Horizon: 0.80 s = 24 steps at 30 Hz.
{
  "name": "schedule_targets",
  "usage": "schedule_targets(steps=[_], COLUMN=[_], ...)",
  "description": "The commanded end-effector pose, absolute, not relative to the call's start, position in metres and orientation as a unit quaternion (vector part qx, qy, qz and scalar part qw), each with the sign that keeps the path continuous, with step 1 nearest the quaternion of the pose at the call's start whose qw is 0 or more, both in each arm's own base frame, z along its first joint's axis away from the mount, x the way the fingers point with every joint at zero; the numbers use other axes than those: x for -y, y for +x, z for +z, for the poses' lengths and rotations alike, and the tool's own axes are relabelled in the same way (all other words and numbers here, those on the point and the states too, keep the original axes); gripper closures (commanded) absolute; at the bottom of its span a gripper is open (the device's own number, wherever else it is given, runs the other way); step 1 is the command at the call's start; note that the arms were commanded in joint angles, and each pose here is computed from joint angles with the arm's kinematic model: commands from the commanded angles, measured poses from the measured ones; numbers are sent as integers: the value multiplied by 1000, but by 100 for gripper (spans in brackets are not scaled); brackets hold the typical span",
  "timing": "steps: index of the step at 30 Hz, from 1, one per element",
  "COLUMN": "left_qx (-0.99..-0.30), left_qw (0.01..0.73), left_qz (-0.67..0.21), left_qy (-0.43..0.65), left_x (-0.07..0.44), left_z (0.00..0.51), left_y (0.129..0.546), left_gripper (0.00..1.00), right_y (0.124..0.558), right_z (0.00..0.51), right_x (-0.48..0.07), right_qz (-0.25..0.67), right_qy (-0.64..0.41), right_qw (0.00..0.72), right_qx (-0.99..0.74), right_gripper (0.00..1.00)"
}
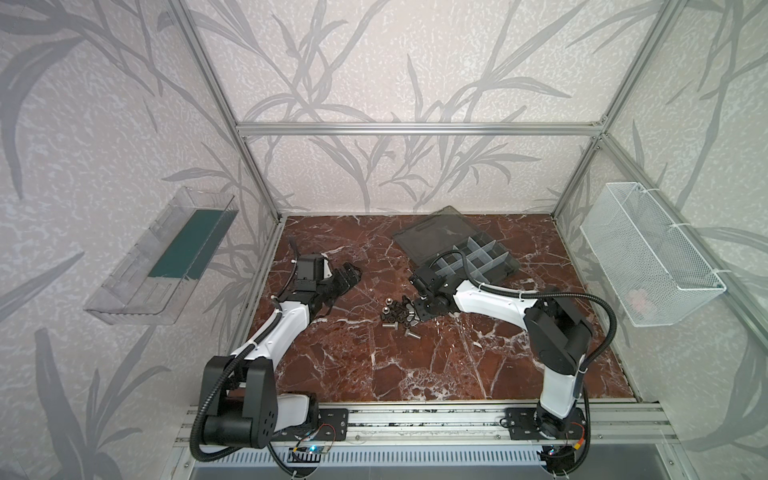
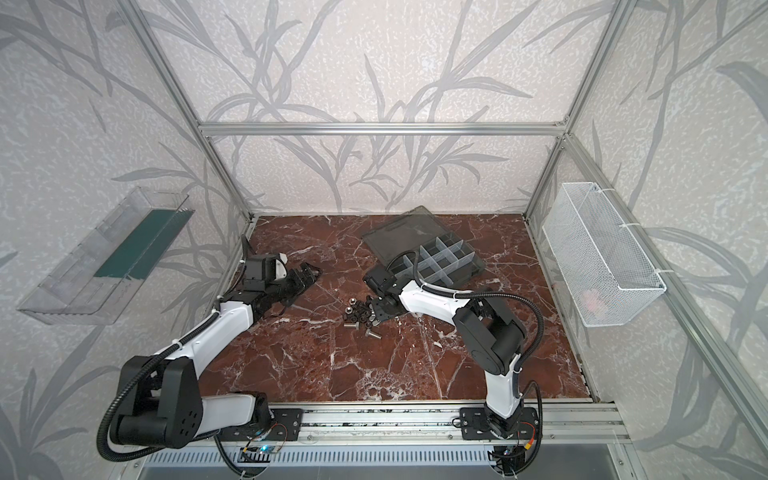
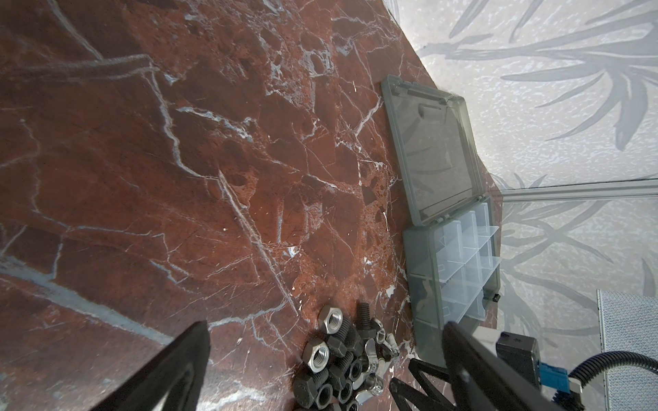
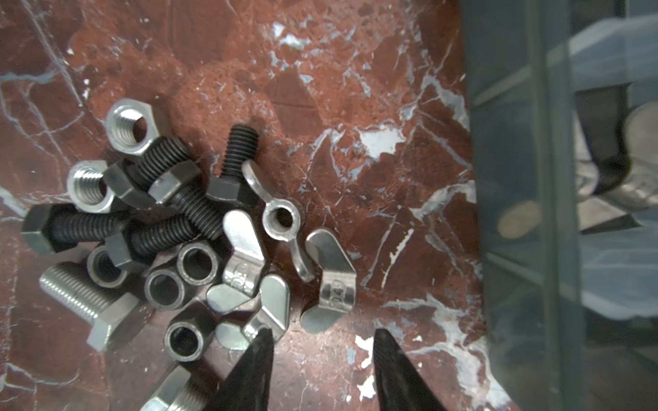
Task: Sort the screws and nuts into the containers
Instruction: 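Return the right gripper to the pile and grasp a silver wing nut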
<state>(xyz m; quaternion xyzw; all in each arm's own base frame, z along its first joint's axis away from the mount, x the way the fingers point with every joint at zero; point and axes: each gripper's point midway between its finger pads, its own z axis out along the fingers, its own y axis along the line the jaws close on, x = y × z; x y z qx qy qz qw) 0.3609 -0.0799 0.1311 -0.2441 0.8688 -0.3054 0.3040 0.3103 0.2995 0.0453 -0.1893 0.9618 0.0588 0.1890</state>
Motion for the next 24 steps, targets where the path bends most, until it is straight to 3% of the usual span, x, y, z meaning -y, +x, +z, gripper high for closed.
schedule_targets(steps=[1,18,24], left_qx=[-868,-869,-869], left_qw=[306,303,303], left_qz=[-309,-305,-305], left_qy=[-241,-245,-246], left_x=[82,81,81], left_z=[135,132,131], left_y=[364,364,364], left_gripper=[1,1,1], right_y=[322,331,330], right_z=[47,23,12], right_x=[-298,-292,-292], right_qz=[45,39,35], right_qy=[-177,-164,-169], right_qw=[201,184,174], right_qx=[-962,-968,-969], right_gripper=[53,59,66])
